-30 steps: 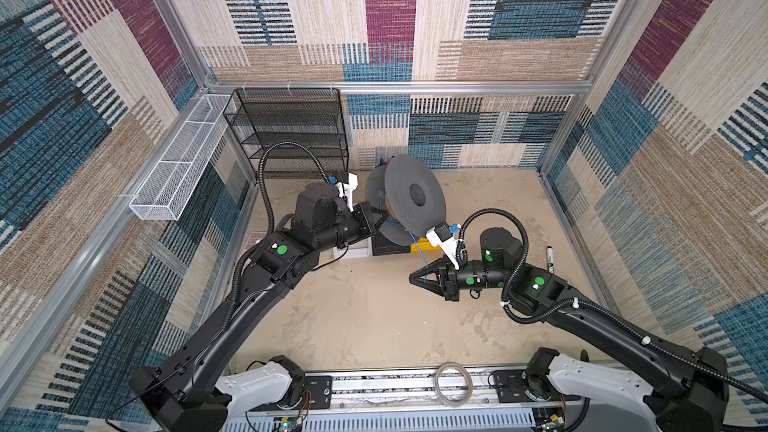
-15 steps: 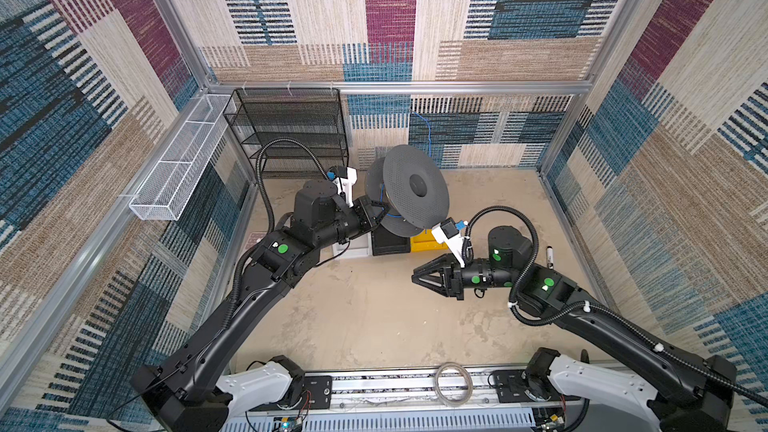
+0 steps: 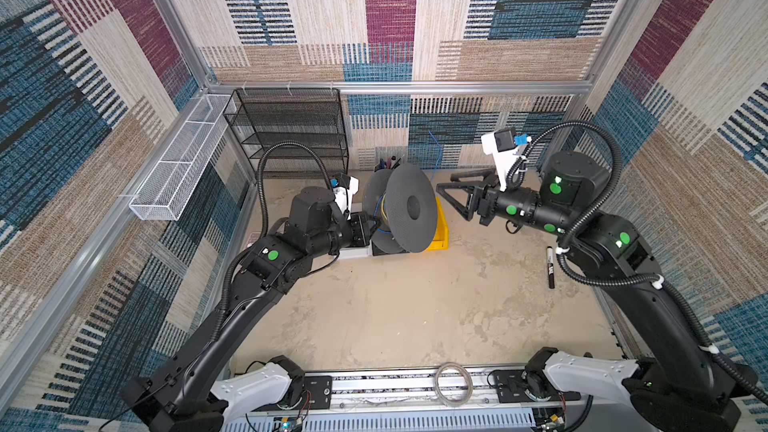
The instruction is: Wrap the cables
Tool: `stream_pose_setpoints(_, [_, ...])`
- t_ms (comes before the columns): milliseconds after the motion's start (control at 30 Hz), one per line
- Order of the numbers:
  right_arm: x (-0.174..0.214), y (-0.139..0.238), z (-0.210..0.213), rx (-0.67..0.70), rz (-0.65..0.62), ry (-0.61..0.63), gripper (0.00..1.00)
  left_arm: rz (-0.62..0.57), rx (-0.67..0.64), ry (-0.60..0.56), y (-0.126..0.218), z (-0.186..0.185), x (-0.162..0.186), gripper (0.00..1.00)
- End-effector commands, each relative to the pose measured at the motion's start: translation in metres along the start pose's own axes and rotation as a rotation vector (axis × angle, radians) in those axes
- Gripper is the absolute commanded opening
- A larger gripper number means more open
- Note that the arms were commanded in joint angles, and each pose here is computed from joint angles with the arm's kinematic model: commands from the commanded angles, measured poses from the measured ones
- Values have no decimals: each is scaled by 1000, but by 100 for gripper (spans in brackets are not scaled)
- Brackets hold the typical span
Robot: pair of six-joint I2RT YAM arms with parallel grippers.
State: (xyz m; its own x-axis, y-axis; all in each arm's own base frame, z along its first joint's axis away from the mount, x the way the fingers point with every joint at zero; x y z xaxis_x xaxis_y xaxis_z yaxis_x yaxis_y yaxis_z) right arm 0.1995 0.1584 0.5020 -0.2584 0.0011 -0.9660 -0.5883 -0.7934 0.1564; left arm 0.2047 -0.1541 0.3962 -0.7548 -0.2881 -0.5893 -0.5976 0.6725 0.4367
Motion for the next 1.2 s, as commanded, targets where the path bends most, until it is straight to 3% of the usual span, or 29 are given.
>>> stream_pose_setpoints(0, [-9,-4,-10,20,11,78,69,-30,-15,-146,11,-2,0,0])
stream_pose_setpoints(133, [-5,-20,-25,128,78,230,68,73,-30,-183,18,-2,7,0])
stream_pose_setpoints(267, [16,-40,-34,89,155,271,68,140,-71,-171,26,0,13,0])
stream_pose_setpoints(433, [29,-46,-48,221,180,314,71,194,-66,-161,33,0,18,0])
stream_pose_setpoints(667, [16,-38,-52,345,115,372,74,229,-60,-156,34,-1,20,0])
stream_pose_setpoints(1167, [39,-81,-81,384,264,380,77,229,-44,-161,37,-5,19,0])
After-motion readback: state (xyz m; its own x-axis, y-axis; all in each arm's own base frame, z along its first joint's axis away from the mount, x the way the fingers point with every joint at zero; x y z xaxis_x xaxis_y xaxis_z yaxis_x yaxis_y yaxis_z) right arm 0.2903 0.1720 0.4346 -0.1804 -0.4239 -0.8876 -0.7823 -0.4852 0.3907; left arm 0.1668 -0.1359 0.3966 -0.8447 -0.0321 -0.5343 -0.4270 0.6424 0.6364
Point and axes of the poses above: each gripper's point midway between its finger pads, its own y axis back along the fingers, its own z axis along the line the jaws close on, x = y × z, the point moved 10 cm from there along y, back along the fingers, and after that the axes turned 10 degrees about y, right-handed, at the moved point
